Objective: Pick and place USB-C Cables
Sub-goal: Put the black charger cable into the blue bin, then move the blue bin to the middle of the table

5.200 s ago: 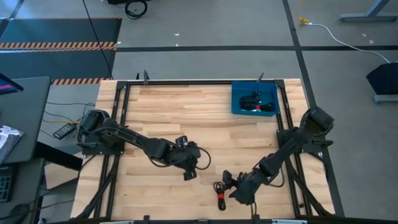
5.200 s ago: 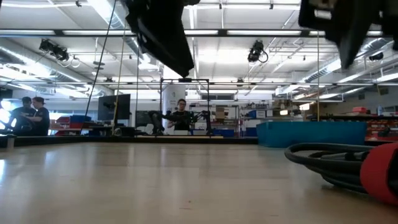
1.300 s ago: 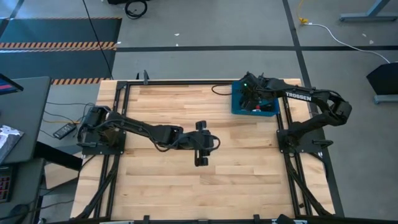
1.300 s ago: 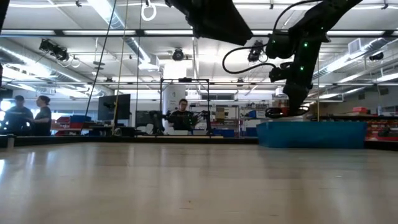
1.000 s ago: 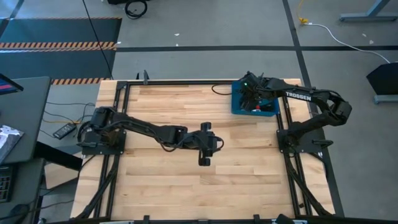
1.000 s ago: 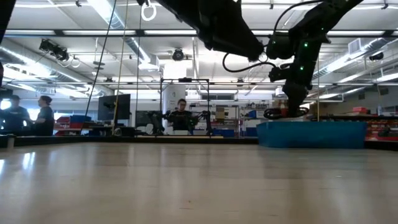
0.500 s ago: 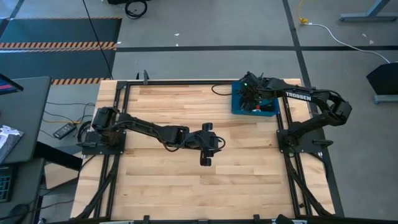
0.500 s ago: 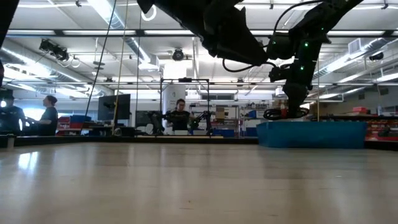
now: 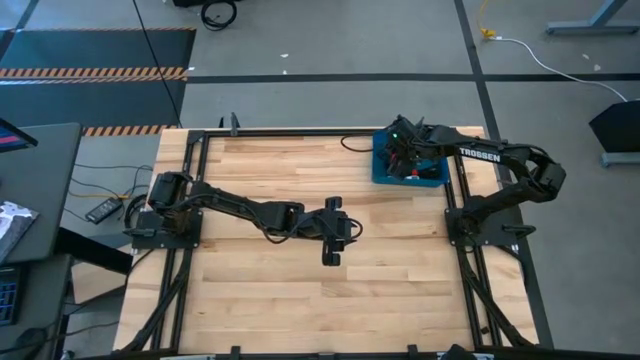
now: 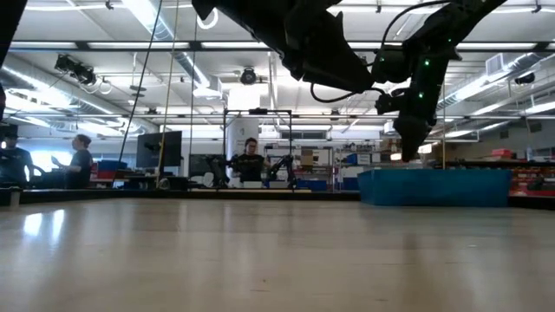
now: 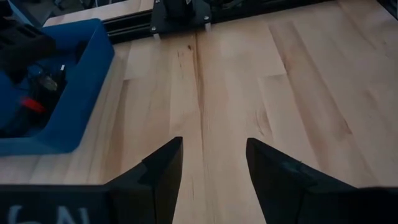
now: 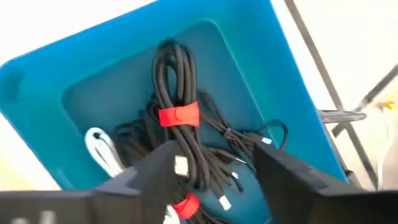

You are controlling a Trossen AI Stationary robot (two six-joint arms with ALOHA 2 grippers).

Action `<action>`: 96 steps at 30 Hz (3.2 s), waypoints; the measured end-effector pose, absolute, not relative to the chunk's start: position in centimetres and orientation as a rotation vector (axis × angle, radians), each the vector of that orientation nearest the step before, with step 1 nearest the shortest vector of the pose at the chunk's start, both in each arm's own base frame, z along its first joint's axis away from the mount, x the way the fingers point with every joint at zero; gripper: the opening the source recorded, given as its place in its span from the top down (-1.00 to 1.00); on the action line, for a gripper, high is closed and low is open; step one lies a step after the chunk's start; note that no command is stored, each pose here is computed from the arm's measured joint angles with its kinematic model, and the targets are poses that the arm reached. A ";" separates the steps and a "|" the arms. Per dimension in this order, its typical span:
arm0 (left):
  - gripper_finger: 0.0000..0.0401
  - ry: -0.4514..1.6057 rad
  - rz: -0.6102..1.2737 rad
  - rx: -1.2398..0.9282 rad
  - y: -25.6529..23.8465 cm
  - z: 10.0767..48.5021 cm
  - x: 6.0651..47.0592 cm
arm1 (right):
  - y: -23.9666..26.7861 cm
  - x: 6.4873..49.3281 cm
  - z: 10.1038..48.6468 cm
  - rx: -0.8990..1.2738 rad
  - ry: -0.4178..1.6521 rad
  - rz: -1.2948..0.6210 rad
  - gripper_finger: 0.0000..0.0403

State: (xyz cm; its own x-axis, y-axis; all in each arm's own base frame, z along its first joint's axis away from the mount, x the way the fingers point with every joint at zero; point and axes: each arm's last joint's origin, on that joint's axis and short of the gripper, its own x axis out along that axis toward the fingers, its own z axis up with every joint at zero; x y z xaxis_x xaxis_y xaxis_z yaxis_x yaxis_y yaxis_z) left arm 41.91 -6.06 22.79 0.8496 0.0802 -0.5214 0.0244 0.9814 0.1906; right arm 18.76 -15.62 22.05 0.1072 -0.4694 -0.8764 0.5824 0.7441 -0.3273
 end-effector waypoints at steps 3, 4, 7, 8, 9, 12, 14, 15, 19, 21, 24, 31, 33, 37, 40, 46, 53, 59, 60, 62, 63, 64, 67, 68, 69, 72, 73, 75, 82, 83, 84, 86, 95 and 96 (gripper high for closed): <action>0.08 0.556 0.030 0.194 -6.1 22.8 41.9 | -15.6 18.7 22.0 0.108 1.244 -0.787 -0.32; 0.08 0.558 0.030 0.194 -6.1 22.8 41.9 | -15.6 18.7 22.0 0.120 1.246 -0.790 -0.38; 0.08 0.569 0.029 0.196 -6.0 22.7 41.8 | -15.2 18.7 21.9 0.147 1.261 -0.748 -0.53; 0.08 0.573 0.029 0.196 -6.0 22.7 41.8 | -14.9 18.7 21.8 0.162 1.275 -0.711 -0.55; 0.08 0.574 0.029 0.197 -6.0 22.6 41.8 | -14.6 18.7 21.7 0.179 1.292 -0.669 -0.56; 0.08 0.577 0.029 0.198 -6.0 22.6 41.8 | -13.3 18.7 21.4 0.231 1.347 -0.540 -0.55; 0.08 0.577 0.029 0.198 -6.0 22.6 41.8 | -12.6 18.6 21.3 0.245 1.393 -0.490 -0.51; 0.08 0.577 0.029 0.198 -6.0 22.6 41.8 | -12.2 18.5 21.3 0.247 1.418 -0.475 -0.49; 0.08 0.577 0.029 0.198 -6.0 22.6 41.8 | -11.4 18.3 21.2 0.232 1.488 -0.435 -0.37; 0.08 0.577 0.029 0.198 -6.0 22.6 41.8 | -11.4 18.2 21.2 0.215 1.500 -0.424 -0.30; 0.08 0.577 0.029 0.198 -6.0 22.6 41.8 | -11.4 18.3 21.2 0.195 1.503 -0.408 -0.18; 0.08 0.577 0.029 0.198 -6.0 22.6 41.8 | -11.5 18.2 21.2 0.130 1.520 -0.371 0.15; 0.08 0.577 0.029 0.198 -6.0 22.6 41.8 | -11.5 18.2 21.1 0.120 1.516 -0.365 0.21; 0.08 0.577 0.029 0.198 -6.0 22.6 41.8 | -11.4 18.0 19.9 0.109 1.519 -0.353 0.23; 0.08 0.578 0.029 0.198 -6.0 22.6 41.8 | -11.2 17.7 18.9 0.101 1.521 -0.357 0.22; 0.08 0.578 0.029 0.198 -6.0 22.6 41.8 | -11.4 17.8 18.1 0.079 1.486 -0.383 0.25; 0.08 0.577 0.029 0.198 -6.0 22.6 41.8 | -11.2 18.0 18.1 0.099 1.461 -0.353 0.42; 0.08 0.577 0.028 0.198 -6.0 22.6 41.8 | -10.7 18.3 18.1 0.090 1.457 -0.327 0.71; 0.08 0.577 0.028 0.198 -6.0 22.6 41.8 | -10.7 18.3 18.1 0.087 1.457 -0.324 0.78; 0.08 0.577 0.029 0.198 -6.0 22.6 41.8 | -10.5 18.4 18.1 0.085 1.456 -0.318 0.91; 0.08 0.577 0.028 0.198 -6.0 22.6 41.8 | -10.5 18.5 18.1 0.085 1.456 -0.316 0.94; 0.08 0.577 0.028 0.198 -6.0 22.6 41.8 | -10.4 18.5 18.1 0.083 1.456 -0.312 0.96; 0.08 0.577 0.028 0.198 -6.1 22.6 41.8 | -10.1 18.7 18.1 0.080 1.452 -0.309 0.94; 0.08 0.577 0.028 0.198 -6.0 22.6 41.8 | -10.0 18.7 18.1 0.077 1.451 -0.307 0.95; 0.08 0.577 0.029 0.198 -6.0 22.6 41.8 | -9.9 18.8 18.1 0.075 1.449 -0.302 0.96; 0.08 0.577 0.029 0.198 -6.0 22.6 41.8 | -9.4 19.3 18.1 0.078 1.424 -0.289 0.97; 0.08 0.576 0.029 0.198 -6.0 22.6 41.8 | -9.2 19.5 18.1 0.078 1.411 -0.290 0.97; 0.08 0.576 0.029 0.197 -6.0 22.6 41.8 | -8.8 19.9 18.2 0.075 1.384 -0.279 0.98; 0.09 0.525 -0.051 0.097 -5.5 23.0 42.2 | -6.8 20.9 18.2 0.067 1.351 -0.247 0.99; 0.10 0.509 -0.074 0.086 -5.4 23.2 42.3 | -6.5 21.0 18.2 0.069 1.349 -0.246 0.99; 0.12 0.492 -0.094 0.078 -5.3 23.3 42.4 | -6.2 21.1 18.2 0.073 1.348 -0.245 0.99; 0.16 0.467 -0.107 0.067 -5.1 23.6 42.5 | -5.6 21.3 18.2 0.084 1.344 -0.247 0.99; 0.40 0.258 -0.194 0.053 -5.4 25.9 43.0 | -3.3 21.7 18.2 0.126 1.338 -0.247 0.99; 0.42 0.236 -0.203 0.052 -5.4 26.1 43.0 | -3.1 21.7 18.2 0.126 1.340 -0.245 0.99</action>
